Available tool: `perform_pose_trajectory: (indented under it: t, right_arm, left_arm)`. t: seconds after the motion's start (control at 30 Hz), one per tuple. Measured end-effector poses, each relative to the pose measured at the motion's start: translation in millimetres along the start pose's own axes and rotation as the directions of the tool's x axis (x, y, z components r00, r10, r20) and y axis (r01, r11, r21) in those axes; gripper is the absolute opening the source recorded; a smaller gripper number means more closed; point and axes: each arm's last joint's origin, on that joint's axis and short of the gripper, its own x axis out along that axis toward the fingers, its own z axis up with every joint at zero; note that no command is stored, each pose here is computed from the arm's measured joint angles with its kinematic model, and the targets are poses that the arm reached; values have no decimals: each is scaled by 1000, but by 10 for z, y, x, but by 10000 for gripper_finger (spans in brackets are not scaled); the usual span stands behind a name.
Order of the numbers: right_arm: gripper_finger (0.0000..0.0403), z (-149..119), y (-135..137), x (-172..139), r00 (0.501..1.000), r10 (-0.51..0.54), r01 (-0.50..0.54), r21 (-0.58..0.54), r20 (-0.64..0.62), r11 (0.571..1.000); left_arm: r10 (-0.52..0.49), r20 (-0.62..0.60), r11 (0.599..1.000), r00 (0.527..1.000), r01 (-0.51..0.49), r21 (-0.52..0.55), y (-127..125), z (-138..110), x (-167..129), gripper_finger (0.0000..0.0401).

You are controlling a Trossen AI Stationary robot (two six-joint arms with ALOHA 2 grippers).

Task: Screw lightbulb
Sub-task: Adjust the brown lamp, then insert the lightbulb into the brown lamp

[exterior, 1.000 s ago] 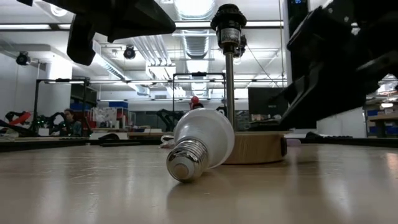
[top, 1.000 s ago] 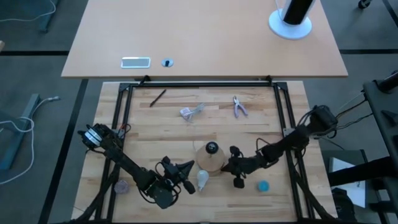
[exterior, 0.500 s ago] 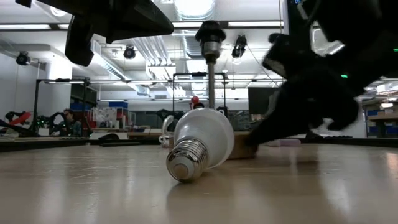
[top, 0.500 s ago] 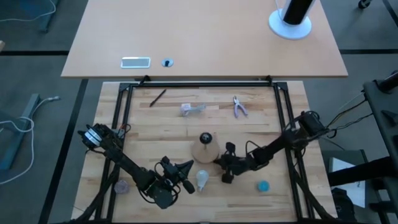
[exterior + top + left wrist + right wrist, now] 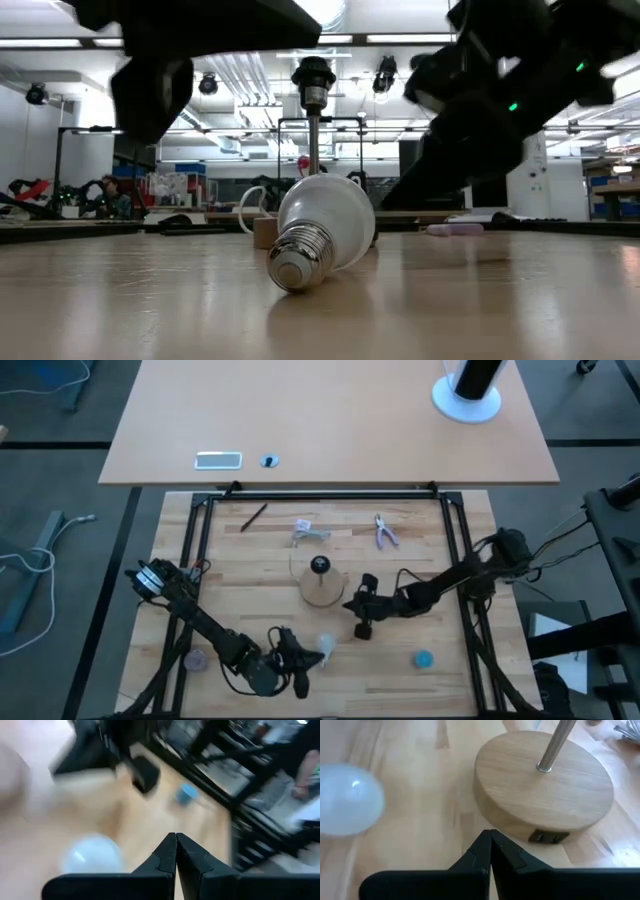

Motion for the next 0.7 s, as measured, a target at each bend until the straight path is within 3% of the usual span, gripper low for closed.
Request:
perform_pose_trajectory:
  t: [0.1, 0.23, 0.4, 0.5, 0.7]
  right_arm:
    - [0, 72, 0, -222, 1000, 17, -17, -22, -21, 1000]
    - [0, 154, -51, -520, 998, 24, -27, -48, -53, 998]
    - [0, 196, -188, -852, 994, 18, -24, -62, -109, 998]
    - [0, 200, -258, -999, 991, 13, -20, -54, -131, 998]
    - [0, 162, -190, -1058, 975, 203, -208, -46, -94, 977]
  left_arm:
    - [-18, -61, 997, 998, 13, -79, -13, -16, 4, 2]
    - [-10, -140, 994, 990, -5, -107, -34, -30, 14, 24]
    - [55, -201, 973, 978, -97, -207, 12, -31, 41, 77]
    - [116, -224, 966, 968, -163, -201, 46, -30, 46, 115]
    - [167, -236, 966, 957, -207, -155, 63, -13, 50, 169]
